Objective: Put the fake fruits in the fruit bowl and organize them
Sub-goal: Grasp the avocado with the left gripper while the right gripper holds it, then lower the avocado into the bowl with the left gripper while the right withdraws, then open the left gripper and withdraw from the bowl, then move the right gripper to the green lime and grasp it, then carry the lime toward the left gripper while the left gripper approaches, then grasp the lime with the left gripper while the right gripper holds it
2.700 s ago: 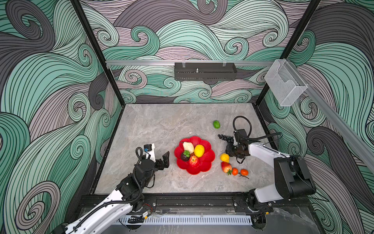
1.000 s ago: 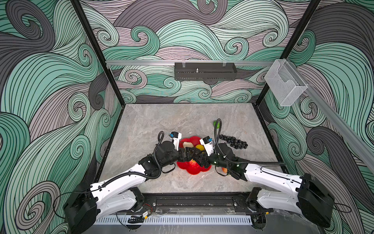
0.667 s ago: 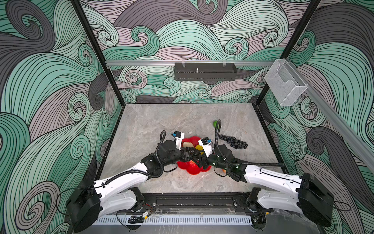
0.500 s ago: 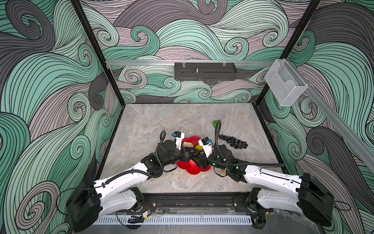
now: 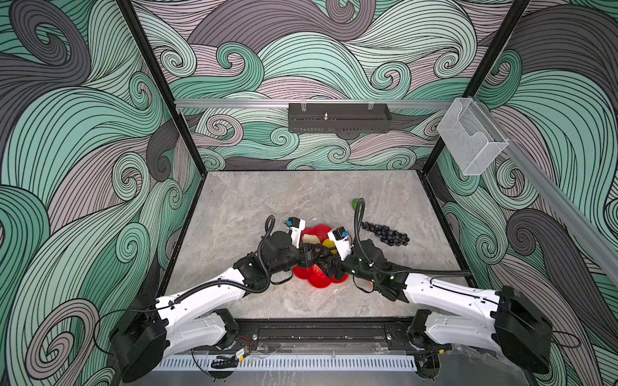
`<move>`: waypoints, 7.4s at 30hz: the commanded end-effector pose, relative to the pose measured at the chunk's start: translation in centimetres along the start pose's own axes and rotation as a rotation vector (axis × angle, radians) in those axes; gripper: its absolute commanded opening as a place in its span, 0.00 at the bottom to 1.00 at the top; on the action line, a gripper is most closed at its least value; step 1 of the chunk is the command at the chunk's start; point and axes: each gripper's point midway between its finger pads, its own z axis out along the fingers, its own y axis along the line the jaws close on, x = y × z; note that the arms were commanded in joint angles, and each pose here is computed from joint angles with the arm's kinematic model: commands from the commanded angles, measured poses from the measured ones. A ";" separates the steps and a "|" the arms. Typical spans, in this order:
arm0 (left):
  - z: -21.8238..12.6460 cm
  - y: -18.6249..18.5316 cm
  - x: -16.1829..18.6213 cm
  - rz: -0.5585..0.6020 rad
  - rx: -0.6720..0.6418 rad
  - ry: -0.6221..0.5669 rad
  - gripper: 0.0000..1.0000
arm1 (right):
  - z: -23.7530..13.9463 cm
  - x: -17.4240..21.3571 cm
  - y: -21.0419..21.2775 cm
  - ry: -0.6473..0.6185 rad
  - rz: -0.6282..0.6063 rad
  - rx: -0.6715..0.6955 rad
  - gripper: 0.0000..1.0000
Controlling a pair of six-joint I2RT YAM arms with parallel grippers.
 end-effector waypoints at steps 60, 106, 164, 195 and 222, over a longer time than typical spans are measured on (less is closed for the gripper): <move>13.6 2.6 5.3 0.647 -0.410 0.444 0.43 | -13.3 3.5 -11.5 -0.244 0.014 0.550 0.99; -1.4 4.9 -1.7 0.454 -0.493 -0.077 0.78 | -12.0 3.3 -15.7 0.086 0.328 0.647 0.96; -7.5 11.1 -1.6 0.245 -0.458 -0.323 0.88 | 4.1 -5.7 -36.3 0.381 0.585 0.694 0.49; 2.5 -6.0 -4.8 0.586 -0.021 -0.363 0.88 | -7.0 -7.7 -11.5 -0.365 1.171 0.056 0.53; 5.5 -7.2 -4.8 0.569 -0.033 -0.349 0.76 | -7.1 -8.0 -5.7 -0.327 1.217 -0.110 0.54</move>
